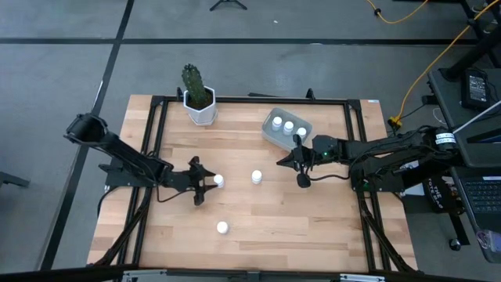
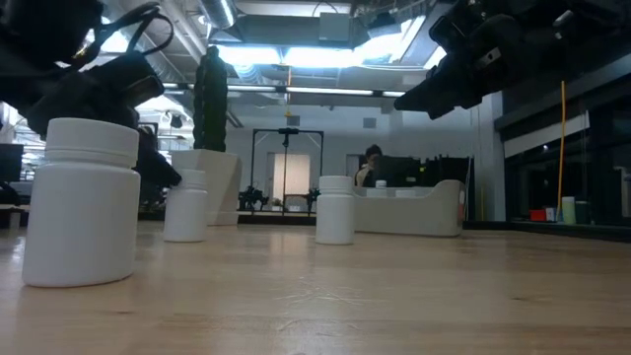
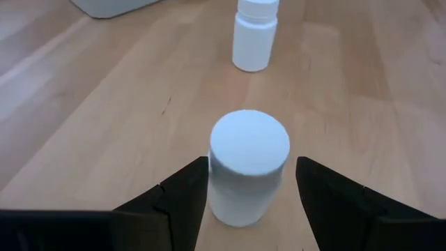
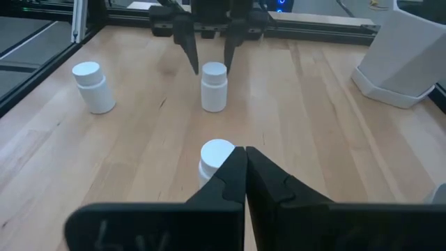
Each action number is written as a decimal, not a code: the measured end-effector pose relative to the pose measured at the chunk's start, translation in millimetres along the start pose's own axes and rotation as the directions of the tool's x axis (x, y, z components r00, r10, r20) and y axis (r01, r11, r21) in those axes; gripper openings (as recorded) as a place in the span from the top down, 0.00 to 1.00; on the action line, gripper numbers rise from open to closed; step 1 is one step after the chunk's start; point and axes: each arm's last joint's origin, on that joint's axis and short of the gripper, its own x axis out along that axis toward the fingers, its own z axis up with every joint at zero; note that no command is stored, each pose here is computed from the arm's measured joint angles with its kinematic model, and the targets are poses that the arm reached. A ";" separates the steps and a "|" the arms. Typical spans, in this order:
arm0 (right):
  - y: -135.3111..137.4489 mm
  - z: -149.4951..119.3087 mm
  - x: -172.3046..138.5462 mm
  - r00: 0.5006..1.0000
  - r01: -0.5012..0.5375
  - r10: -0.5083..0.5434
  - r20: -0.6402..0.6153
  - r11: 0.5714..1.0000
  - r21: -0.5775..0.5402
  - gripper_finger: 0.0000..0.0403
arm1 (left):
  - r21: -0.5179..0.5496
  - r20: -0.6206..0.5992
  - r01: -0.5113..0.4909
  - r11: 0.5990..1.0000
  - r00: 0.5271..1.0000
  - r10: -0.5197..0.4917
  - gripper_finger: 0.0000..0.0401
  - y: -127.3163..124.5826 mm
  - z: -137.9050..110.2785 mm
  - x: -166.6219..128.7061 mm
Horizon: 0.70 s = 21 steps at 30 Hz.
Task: Pick and place pill bottles into a basket
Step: Put the white pill bottle into the gray bin
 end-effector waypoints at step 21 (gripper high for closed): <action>0.1 -0.4 0.0 1.000 -0.001 0.001 -0.004 1.000 0.000 0.98 | 0.033 -0.102 -0.008 0.999 0.995 0.011 0.48 -1.9 -5.0 8.9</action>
